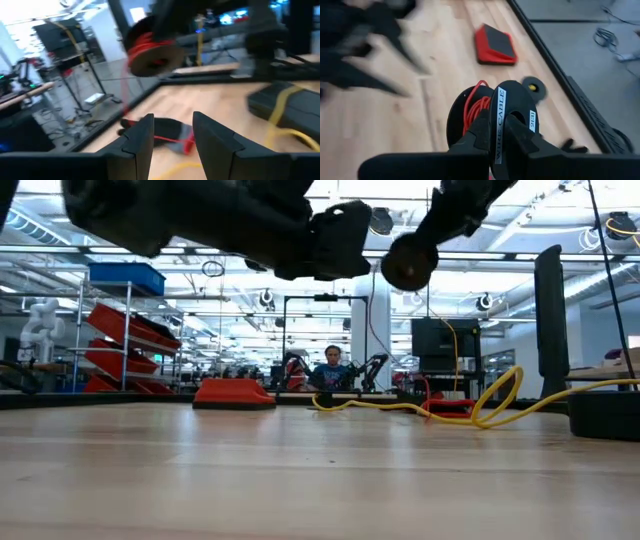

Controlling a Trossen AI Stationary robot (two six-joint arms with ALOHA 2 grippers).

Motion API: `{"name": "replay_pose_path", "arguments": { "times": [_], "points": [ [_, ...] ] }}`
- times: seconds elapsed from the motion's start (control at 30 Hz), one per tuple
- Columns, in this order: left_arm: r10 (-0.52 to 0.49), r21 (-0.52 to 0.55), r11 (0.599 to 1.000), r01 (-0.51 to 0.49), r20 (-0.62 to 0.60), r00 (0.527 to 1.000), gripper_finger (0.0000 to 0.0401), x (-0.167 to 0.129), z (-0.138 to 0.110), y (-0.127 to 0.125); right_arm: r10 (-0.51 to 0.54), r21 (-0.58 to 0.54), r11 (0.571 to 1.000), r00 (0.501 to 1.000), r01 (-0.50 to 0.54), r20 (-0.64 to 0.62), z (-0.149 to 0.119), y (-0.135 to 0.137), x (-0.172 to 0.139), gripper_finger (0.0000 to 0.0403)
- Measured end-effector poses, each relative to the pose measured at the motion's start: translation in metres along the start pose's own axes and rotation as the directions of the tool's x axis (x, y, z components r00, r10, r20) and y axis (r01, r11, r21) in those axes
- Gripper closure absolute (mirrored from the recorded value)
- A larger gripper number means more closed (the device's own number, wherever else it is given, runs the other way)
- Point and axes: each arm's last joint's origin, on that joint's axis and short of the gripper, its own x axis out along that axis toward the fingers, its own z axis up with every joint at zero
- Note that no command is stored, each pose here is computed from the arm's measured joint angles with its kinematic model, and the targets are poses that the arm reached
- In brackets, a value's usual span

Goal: Coil cords
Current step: Uncoil the red wire from the spool

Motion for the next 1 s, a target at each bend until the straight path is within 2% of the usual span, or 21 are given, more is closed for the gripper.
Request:
{"name": "replay_pose_path", "arguments": {
  "times": [0.1,0.3,0.53,0.73,1.0],
  "points": [
    [0.036,-0.033,0.999,-0.036,0.011,0.999,0.0257,0.01,0.001,0.009,0.038,-0.003,0.999,0.999,-0.038,0.029,0.001,0.009,-0.005,0.039],
    [-0.026,-0.104,0.994,0.034,0.076,0.997,0.0257,0.021,0.004,0.016,0.061,-0.013,0.998,0.997,-0.06,0.042,0.0,0.018,-0.009,0.039],
    [0.01,-0.114,0.993,-0.002,0.074,0.997,0.0257,0.032,0.006,0.023,0.076,-0.009,0.997,0.995,-0.075,0.061,0.002,0.02,-0.01,0.0387],
    [0.029,-0.098,0.995,-0.023,0.054,0.998,0.0257,0.042,0.006,0.028,0.153,-0.011,0.988,0.987,-0.153,0.054,0.003,0.022,-0.01,0.0383],
    [0.039,-0.102,0.994,-0.035,0.034,0.999,0.0268,0.048,0.005,0.031,0.178,-0.01,0.984,0.982,-0.178,0.062,0.004,0.023,-0.01,0.0383]
  ]
}}
